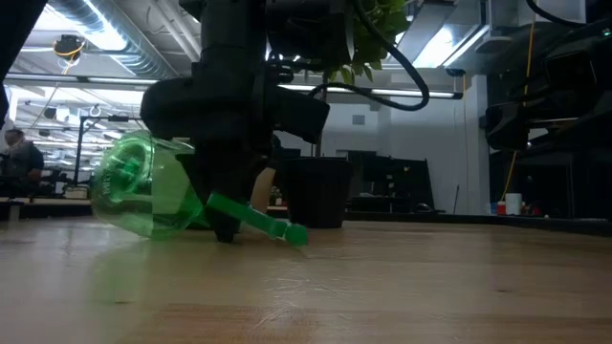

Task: Pick & Place Garden tools in Gardening bag
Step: Put the green spray bottle into the white bag

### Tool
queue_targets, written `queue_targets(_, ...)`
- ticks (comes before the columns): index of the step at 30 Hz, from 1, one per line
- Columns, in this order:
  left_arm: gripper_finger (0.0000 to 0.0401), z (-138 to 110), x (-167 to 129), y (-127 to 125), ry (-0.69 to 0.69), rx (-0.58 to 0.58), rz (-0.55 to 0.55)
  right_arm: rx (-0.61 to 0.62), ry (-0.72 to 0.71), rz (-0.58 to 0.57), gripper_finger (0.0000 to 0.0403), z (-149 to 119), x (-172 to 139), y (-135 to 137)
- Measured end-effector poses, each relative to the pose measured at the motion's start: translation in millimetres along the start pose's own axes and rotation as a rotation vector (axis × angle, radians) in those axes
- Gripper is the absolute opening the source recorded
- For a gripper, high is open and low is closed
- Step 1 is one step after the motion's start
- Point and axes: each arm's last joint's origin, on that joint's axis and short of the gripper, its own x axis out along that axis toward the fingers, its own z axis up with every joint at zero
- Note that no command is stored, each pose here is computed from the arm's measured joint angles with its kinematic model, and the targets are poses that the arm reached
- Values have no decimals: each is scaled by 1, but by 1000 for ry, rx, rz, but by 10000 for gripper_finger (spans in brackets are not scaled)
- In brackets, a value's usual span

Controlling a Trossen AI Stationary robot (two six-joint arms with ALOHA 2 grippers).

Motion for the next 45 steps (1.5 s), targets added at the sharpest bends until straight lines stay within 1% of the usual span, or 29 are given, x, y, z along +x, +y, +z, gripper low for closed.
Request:
queue_targets(3,138,-2,-1,0,5,4,31,0,0,0,341,0,0,0)
queue_targets(7,135,-4,-1,2,28,10,59,0,0,0,341,0,0,0)
queue_targets(12,135,-8,-6,3,34,38,121,0,0,0,341,0,0,0)
queue_targets(18,135,-11,-29,2,-52,45,187,-4,-5,-4,341,1,0,0)
queue_targets(20,135,-12,-39,1,-90,41,205,21,-5,-40,341,1,0,-2)
queue_targets(24,135,-15,-56,0,-149,14,232,59,-14,-161,341,4,-1,-6)
queue_targets(28,135,-21,-73,-3,-210,0,258,37,-67,-184,341,10,-1,-8)
queue_targets(34,135,-31,-96,-9,-288,-10,294,42,-141,-204,341,17,-4,-8)
queue_targets(39,137,-50,-107,-11,-343,-48,335,59,-148,-227,341,16,-10,-8)
queue_targets(42,138,-63,-111,-9,-381,-105,333,71,-150,-242,341,15,-14,-8)
queue_targets(45,138,-74,-115,-7,-429,-148,329,79,-185,-258,341,17,-19,-7)
